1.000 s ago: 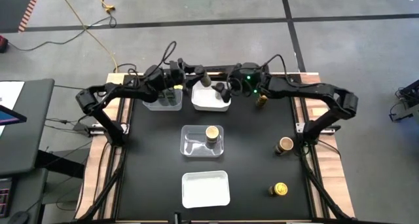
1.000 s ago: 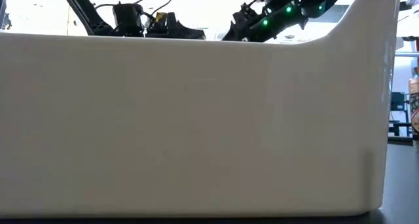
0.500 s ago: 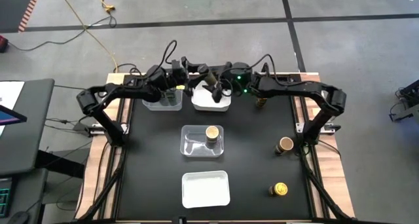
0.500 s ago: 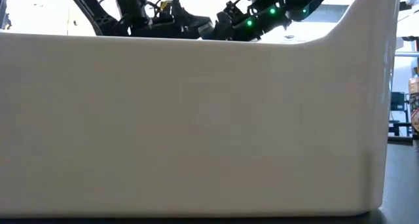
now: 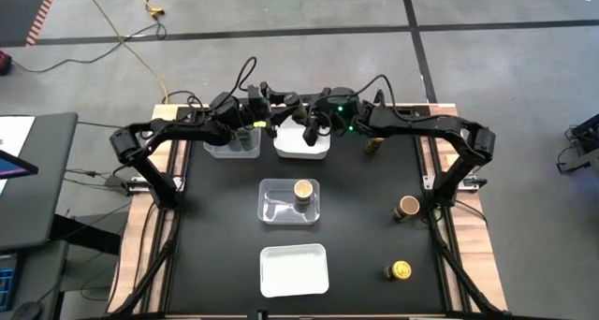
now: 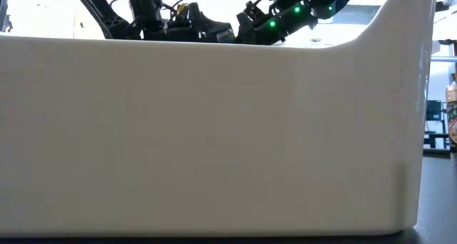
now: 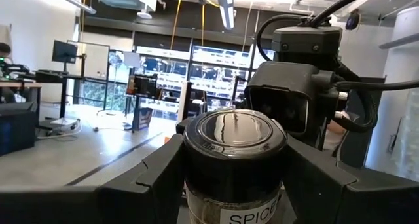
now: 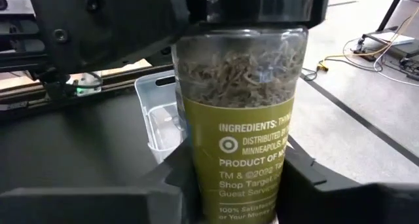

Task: Sort spices by type
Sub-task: Put the black seasoning bottle into the top white bin

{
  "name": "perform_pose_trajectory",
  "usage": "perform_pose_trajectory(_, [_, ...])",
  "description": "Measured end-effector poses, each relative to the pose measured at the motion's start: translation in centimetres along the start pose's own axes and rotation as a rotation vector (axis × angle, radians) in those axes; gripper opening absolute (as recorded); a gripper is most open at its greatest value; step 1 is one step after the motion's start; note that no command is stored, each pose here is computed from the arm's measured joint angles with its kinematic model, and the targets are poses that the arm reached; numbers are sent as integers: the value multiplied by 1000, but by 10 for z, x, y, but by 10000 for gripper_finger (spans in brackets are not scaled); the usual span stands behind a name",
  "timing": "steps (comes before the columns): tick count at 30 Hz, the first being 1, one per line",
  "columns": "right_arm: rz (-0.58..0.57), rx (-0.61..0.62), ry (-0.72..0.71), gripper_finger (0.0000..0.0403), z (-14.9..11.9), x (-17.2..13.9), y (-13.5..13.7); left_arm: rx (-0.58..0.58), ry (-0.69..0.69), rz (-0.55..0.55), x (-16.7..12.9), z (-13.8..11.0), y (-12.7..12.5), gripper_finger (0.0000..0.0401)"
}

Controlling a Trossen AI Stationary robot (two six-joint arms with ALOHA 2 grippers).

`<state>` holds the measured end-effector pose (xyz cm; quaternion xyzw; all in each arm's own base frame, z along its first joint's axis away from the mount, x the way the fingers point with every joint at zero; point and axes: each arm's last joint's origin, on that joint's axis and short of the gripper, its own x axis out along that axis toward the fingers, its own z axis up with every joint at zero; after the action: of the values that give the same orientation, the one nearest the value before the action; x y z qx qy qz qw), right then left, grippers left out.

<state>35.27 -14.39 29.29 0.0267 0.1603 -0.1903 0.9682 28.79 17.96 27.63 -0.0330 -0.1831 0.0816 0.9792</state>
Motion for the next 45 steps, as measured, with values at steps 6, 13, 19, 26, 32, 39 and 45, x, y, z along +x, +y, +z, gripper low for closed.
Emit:
perform_pose_trajectory(6, [1, 0, 13, 173, -1, 0, 0, -12, 16, 3, 0, -2, 0, 215])
perform_pose_trajectory(13, [-1, 0, 39, 180, -4, 0, 0, -69, 34, 6, 0, -3, 1, 243])
perform_pose_trajectory(19, [-16, 4, 67, 176, -2, -9, -8, -68, 40, 5, 0, -4, 1, 290])
perform_pose_trajectory(26, [-61, 26, 168, 176, 5, -43, -25, -110, 156, -156, 3, 1, 5, 294])
perform_pose_trajectory(32, [-56, 14, 240, 177, 5, -60, -23, -108, 495, -168, 30, 22, 16, 294])
perform_pose_trajectory(39, [-16, -6, 284, 177, -3, -51, -9, 262, 765, -207, 54, 75, 0, 294])
perform_pose_trajectory(45, [14, -25, 277, 177, -3, -48, 3, 270, 778, -220, 58, 93, -6, 294])
